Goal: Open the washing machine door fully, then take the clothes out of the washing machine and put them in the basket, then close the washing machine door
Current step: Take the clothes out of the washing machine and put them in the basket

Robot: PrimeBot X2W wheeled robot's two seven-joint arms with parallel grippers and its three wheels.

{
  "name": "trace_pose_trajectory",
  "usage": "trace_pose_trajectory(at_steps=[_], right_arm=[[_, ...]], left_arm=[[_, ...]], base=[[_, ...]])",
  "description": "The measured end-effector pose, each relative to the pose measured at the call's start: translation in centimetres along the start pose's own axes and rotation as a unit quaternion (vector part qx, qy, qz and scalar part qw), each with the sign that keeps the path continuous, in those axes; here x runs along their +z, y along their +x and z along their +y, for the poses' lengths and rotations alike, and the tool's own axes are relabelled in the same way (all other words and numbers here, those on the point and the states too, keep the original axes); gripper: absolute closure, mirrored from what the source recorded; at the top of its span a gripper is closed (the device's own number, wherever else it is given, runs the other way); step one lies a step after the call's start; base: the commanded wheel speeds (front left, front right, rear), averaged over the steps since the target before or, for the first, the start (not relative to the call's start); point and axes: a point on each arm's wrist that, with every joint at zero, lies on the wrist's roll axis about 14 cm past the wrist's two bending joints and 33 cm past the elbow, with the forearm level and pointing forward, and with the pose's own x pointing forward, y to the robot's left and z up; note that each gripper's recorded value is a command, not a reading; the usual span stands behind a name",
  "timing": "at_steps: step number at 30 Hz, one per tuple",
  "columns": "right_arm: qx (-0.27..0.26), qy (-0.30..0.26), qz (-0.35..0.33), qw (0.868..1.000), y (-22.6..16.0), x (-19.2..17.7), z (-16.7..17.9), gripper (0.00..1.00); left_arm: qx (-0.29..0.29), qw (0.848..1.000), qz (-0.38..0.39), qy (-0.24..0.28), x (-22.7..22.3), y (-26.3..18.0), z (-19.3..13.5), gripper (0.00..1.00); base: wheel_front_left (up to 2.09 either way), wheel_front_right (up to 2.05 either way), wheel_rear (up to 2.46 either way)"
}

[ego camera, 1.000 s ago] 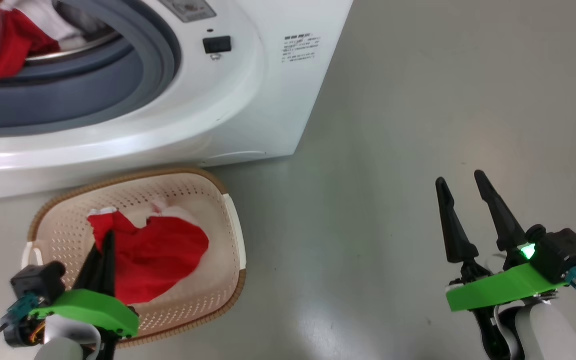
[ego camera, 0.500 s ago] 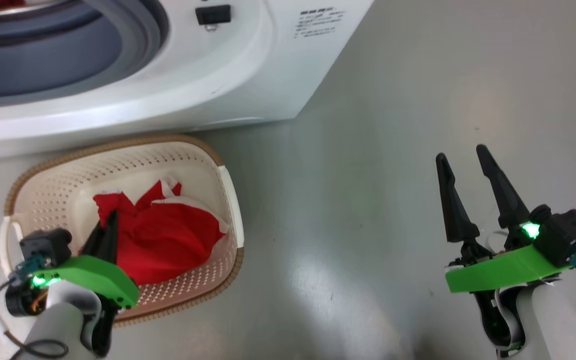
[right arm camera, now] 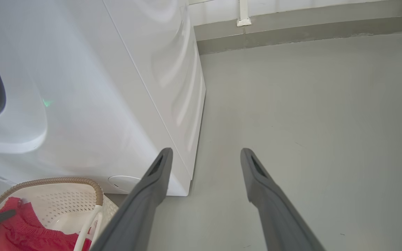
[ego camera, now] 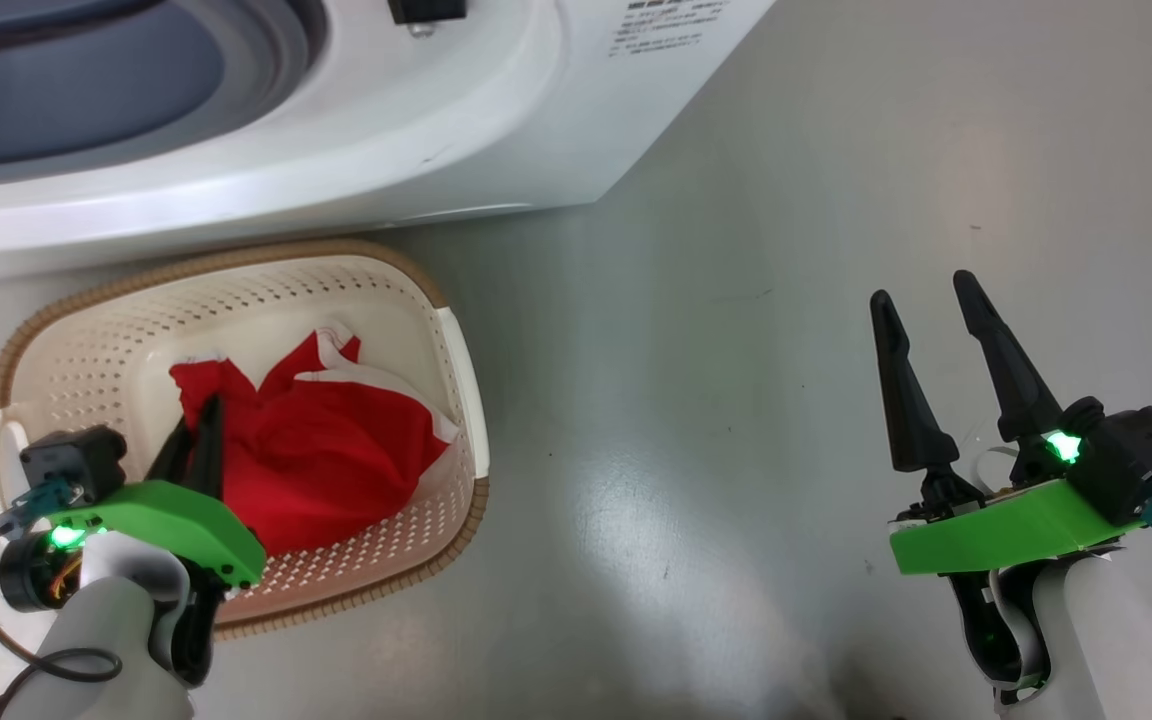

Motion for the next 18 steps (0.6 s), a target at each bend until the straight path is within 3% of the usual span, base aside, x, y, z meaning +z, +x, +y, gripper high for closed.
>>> trace_pose_trajectory(at_steps=[3, 4, 5, 7, 18], right_arm=[[0.002, 0.000, -0.002, 1.000, 0.0, 0.2, 0.1, 0.00], [0.002, 0.000, -0.004, 1.000, 0.0, 0.3, 0.2, 0.00], [0.004, 0.001, -0.007, 1.000, -0.1, 0.6, 0.3, 0.00], [0.005, 0.000, -0.011, 1.000, -0.2, 1.0, 0.5, 0.00], [0.016, -0.004, -0.042, 0.999, -1.1, 3.8, 1.4, 0.00]], left_arm=[[0.001, 1.000, -0.005, -0.002, 0.4, -0.2, 0.0, 0.74], [0.002, 1.000, -0.007, -0.003, 0.6, -0.3, 0.0, 0.61], [0.002, 1.000, -0.013, -0.003, 1.0, -0.4, 0.0, 0.31], [0.003, 1.000, -0.019, -0.005, 1.5, -0.7, 0.0, 0.00], [0.002, 0.995, -0.096, -0.016, 6.0, -3.7, -0.1, 0.00]], base=[[0.00, 0.00, 0.00], [0.00, 0.00, 0.00], [0.00, 0.00, 0.00], [0.00, 0.00, 0.00], [0.00, 0.00, 0.00]])
